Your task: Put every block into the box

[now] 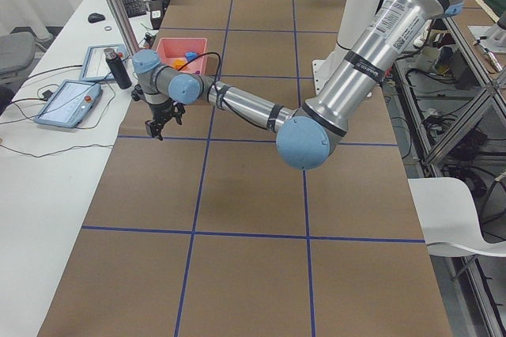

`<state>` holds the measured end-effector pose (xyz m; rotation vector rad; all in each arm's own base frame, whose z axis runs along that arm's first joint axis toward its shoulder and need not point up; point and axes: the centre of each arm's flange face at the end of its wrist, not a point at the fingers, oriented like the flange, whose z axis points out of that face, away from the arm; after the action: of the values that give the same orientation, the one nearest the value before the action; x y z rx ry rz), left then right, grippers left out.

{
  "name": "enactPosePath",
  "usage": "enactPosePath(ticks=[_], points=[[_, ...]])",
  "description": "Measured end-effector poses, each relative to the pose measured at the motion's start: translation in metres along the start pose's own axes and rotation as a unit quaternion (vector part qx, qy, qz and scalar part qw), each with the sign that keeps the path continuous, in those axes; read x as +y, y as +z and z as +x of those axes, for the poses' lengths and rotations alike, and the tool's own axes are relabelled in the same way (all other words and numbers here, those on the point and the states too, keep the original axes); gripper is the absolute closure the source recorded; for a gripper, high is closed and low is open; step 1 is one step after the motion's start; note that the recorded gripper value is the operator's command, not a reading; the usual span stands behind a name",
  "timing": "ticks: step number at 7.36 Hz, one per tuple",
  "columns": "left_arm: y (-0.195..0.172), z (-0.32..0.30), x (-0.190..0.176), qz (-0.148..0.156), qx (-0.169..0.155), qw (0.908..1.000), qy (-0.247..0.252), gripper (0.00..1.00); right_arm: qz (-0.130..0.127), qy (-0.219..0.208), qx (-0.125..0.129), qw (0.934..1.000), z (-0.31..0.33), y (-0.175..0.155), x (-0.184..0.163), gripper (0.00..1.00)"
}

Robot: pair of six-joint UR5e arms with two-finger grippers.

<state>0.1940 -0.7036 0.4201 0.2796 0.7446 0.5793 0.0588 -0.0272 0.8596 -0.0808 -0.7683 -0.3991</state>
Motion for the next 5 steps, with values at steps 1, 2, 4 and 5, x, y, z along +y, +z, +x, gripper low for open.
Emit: enactPosePath(ticks=[1, 2, 4, 5], points=[[0.001, 0.000, 0.004, 0.000, 0.000, 1.0000, 0.000, 0.00, 0.001, -0.004, -0.001, 1.0000, 0.000, 0.000, -0.003, 0.59], [0.001, 0.001, 0.006, 0.000, 0.001, 1.0000, 0.000, 0.00, 0.003, -0.005, -0.003, 1.0000, 0.000, 0.000, -0.006, 0.88], [0.002, 0.001, 0.007, -0.001, 0.002, 1.0000, 0.000, 0.00, 0.006, -0.011, -0.004, 0.9999, 0.001, 0.000, -0.012, 1.00], [0.002, 0.001, 0.007, 0.000, 0.002, 1.0000, 0.000, 0.00, 0.011, -0.020, 0.003, 0.9997, 0.002, -0.001, -0.016, 1.00]])
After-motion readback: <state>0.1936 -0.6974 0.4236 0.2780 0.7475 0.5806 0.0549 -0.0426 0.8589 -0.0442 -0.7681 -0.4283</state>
